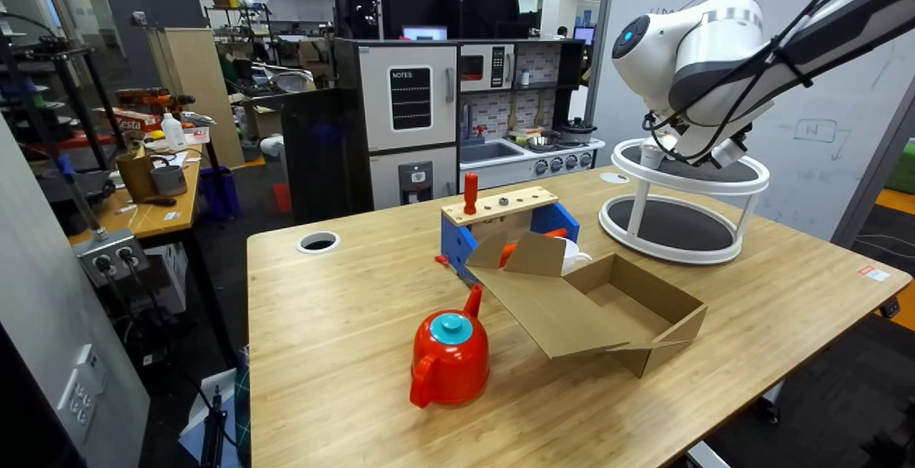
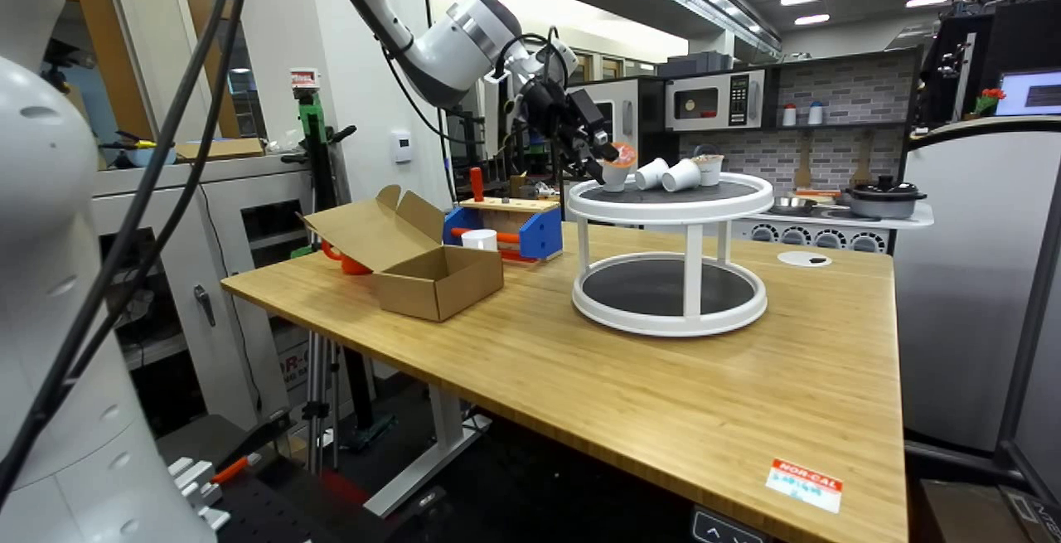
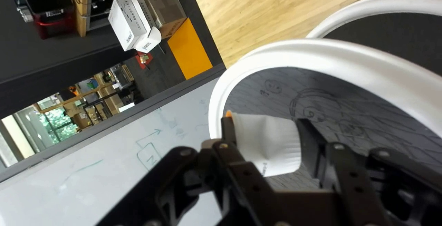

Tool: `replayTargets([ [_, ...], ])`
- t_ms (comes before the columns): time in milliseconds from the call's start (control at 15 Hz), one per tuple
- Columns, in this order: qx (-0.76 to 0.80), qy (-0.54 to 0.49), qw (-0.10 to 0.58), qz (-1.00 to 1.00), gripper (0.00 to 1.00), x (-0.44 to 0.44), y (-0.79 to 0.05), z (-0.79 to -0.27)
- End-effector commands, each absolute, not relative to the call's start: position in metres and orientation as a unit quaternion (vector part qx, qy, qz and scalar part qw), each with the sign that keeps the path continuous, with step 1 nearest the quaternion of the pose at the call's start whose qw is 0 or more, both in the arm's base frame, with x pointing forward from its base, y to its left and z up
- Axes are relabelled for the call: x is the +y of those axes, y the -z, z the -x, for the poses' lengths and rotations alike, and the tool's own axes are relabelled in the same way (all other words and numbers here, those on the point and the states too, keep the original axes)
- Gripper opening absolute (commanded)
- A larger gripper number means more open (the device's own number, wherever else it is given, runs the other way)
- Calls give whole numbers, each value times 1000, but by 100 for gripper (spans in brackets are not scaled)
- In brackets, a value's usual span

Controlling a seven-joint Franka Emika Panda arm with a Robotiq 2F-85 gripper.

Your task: Put one of the cups on the stand in the box and then put it back on the stand

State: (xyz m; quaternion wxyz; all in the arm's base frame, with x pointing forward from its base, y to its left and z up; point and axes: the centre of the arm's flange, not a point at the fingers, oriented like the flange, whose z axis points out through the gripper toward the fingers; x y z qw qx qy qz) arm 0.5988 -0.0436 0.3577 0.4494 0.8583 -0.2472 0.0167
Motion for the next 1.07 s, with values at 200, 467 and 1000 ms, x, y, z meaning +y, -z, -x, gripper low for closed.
replayTargets([
  [200,-227,3,436,-871,33,-42,-358,-597],
  [467,-231,11,429,-873,53,-43,-357,-598],
  [1000,-253,24,406,-878,100,-45,-354,-597],
])
